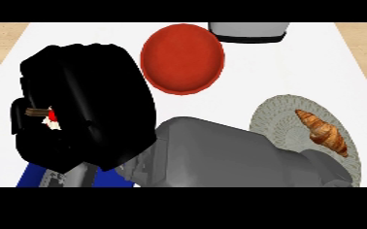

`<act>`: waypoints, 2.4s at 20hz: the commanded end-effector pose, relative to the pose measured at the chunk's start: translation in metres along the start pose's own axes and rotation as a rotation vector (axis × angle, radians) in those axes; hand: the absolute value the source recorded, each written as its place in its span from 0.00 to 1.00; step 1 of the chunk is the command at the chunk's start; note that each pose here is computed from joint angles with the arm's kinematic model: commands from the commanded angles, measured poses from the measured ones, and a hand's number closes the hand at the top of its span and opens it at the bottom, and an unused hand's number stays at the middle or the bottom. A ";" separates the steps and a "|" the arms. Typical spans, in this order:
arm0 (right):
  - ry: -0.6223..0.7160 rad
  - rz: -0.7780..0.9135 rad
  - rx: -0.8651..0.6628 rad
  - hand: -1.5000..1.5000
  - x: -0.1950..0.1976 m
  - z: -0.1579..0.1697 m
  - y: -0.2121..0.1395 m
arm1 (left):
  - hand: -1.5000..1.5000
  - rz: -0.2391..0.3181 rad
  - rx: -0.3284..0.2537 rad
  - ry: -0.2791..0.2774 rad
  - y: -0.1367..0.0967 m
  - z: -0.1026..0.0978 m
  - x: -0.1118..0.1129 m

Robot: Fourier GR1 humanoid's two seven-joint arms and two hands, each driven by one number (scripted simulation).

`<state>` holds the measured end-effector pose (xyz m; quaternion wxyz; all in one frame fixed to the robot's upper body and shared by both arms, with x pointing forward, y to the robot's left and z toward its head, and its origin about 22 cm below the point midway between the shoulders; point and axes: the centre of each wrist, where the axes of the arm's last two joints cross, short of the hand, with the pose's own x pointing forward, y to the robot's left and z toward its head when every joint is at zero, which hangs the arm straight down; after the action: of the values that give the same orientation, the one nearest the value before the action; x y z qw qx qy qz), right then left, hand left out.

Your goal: Pick the cupcake from the placemat and place it in the bowl

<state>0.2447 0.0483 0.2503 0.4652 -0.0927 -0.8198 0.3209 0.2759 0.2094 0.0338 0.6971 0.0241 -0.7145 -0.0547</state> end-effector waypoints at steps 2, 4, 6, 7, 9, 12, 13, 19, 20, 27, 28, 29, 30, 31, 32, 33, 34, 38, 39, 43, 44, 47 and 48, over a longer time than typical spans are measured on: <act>0.067 0.042 -0.018 1.00 -0.018 -0.036 -0.004 | 0.50 0.016 0.009 -0.002 -0.018 0.007 0.002; 0.077 0.186 -0.028 1.00 -0.014 -0.043 0.003 | 0.50 0.006 -0.007 -0.014 0.005 0.008 -0.006; 0.114 0.222 -0.039 1.00 -0.054 -0.050 -0.015 | 0.50 0.007 0.005 0.008 -0.008 0.007 -0.023; 0.110 0.277 -0.023 1.00 -0.040 -0.060 -0.002 | 0.50 -0.008 0.014 -0.003 0.012 0.006 -0.013; 0.124 0.383 -0.025 1.00 -0.081 -0.064 -0.003 | 0.50 -0.003 -0.002 0.006 0.011 0.008 -0.004; 0.149 0.400 -0.043 1.00 -0.089 -0.085 -0.009 | 0.50 0.016 -0.031 0.002 0.003 0.002 -0.002; 0.161 0.401 -0.056 1.00 -0.108 -0.082 -0.013 | 0.50 0.000 -0.010 -0.008 0.006 0.004 0.000; 0.212 0.444 -0.103 1.00 -0.177 -0.085 -0.025 | 0.50 -0.015 -0.030 -0.023 0.006 0.013 0.003; 0.210 0.446 -0.061 1.00 -0.176 -0.083 -0.016 | 0.50 -0.002 -0.002 -0.008 0.005 -0.002 0.002; 0.296 0.443 0.004 1.00 -0.237 -0.071 -0.020 | 0.50 -0.012 -0.019 -0.021 -0.008 -0.007 0.002; 0.310 0.384 0.046 1.00 -0.230 -0.079 -0.026 | 0.50 -0.007 -0.024 -0.013 -0.013 0.001 0.001; 0.367 0.314 0.016 1.00 -0.246 -0.066 -0.019 | 0.50 0.002 -0.009 -0.019 -0.007 -0.009 -0.006; 0.379 0.309 0.052 1.00 -0.248 -0.069 -0.028 | 0.50 -0.005 -0.027 -0.018 -0.003 -0.002 -0.001; 0.403 0.288 0.081 0.00 -0.250 -0.065 -0.013 | 0.50 -0.006 -0.037 -0.027 -0.003 -0.001 -0.004; 0.389 0.251 0.108 0.00 -0.267 -0.057 -0.027 | 0.50 0.008 -0.040 -0.034 -0.009 -0.007 0.001; 0.375 0.226 0.162 0.00 -0.263 -0.057 -0.018 | 0.50 -0.009 -0.038 -0.037 0.015 -0.020 0.010; 0.353 0.194 0.169 0.00 -0.267 -0.058 -0.030 | 0.50 0.006 -0.033 -0.028 -0.007 -0.008 0.000; 0.272 0.094 0.118 0.00 -0.273 -0.048 -0.013 | 0.50 -0.002 -0.031 -0.017 -0.003 -0.006 0.000; 0.235 0.048 0.101 0.00 -0.263 -0.061 -0.022 | 0.50 0.024 -0.038 -0.009 -0.013 -0.008 -0.010; 0.156 -0.045 -0.052 0.00 -0.255 -0.066 -0.028 | 0.50 0.016 -0.026 -0.002 -0.022 -0.003 -0.004; 0.142 -0.049 -0.092 0.00 -0.265 -0.064 -0.052 | 0.50 -0.005 -0.016 -0.005 0.005 0.000 -0.006; 0.167 -0.136 -0.127 0.00 -0.257 -0.071 -0.051 | 0.50 0.005 -0.009 -0.015 0.003 0.007 -0.002; 0.183 -0.129 -0.142 0.00 -0.265 -0.065 -0.047 | 0.50 -0.007 -0.009 -0.002 0.002 0.001 -0.006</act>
<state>0.4479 -0.0730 0.1142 0.5439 -0.1133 -0.7876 0.2665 0.2774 0.2067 0.0316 0.6941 0.0189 -0.7171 -0.0607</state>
